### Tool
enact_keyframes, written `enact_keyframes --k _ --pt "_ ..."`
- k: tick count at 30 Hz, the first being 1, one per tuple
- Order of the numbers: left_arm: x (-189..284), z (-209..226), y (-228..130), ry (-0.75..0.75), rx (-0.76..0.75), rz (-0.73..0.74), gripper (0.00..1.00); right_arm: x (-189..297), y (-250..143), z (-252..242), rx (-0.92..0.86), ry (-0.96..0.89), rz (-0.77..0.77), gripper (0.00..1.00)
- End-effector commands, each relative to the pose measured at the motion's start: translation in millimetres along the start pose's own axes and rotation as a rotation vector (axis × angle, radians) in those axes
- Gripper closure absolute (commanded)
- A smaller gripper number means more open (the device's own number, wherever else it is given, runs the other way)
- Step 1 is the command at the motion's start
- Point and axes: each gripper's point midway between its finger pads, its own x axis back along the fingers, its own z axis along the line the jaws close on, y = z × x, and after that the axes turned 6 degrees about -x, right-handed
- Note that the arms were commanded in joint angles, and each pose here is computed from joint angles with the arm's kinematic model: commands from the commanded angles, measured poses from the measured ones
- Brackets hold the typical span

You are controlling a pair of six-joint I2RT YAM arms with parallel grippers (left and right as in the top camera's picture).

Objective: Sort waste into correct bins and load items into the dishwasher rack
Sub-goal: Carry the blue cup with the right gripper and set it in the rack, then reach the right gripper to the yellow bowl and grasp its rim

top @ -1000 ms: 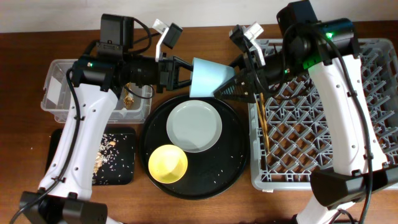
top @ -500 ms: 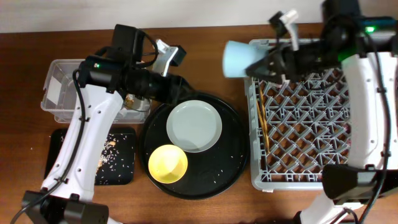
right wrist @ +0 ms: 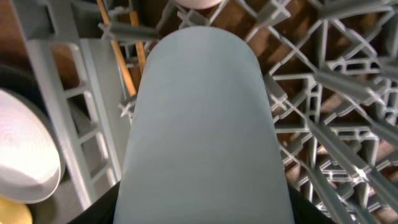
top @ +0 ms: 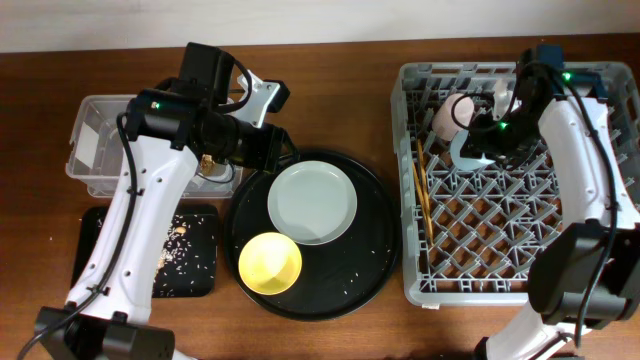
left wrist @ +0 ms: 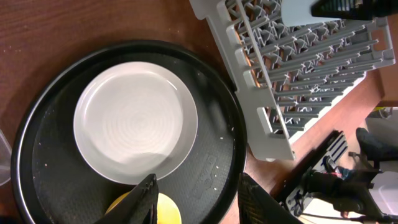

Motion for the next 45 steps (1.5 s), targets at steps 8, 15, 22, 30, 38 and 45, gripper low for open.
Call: enact_keyframes --k 8,15,22,30,38,45 --pt "0 1 0 0.002 0.005 0.002 0.59 14 3 14 0.003 0.058 -0.020 0.14" --pt "25 65 -1 0.261 0.198 -0.045 0.60 54 -75 144 0.405 0.344 0.174 0.16" --pt "197 232 -99 0.589 0.778 -0.326 0.00 13 -246 312 0.940 0.379 0.246 0.15" --pt "228 254 -134 0.647 0.893 -0.374 0.00 -113 -314 333 1.135 0.259 -0.018 0.47" --pt "228 254 -134 0.647 0.893 -0.374 0.00 -136 -314 318 1.132 0.244 -0.033 0.85" --pt "228 254 -134 0.647 0.893 -0.374 0.00 -44 -304 353 1.126 0.375 -0.136 0.96"
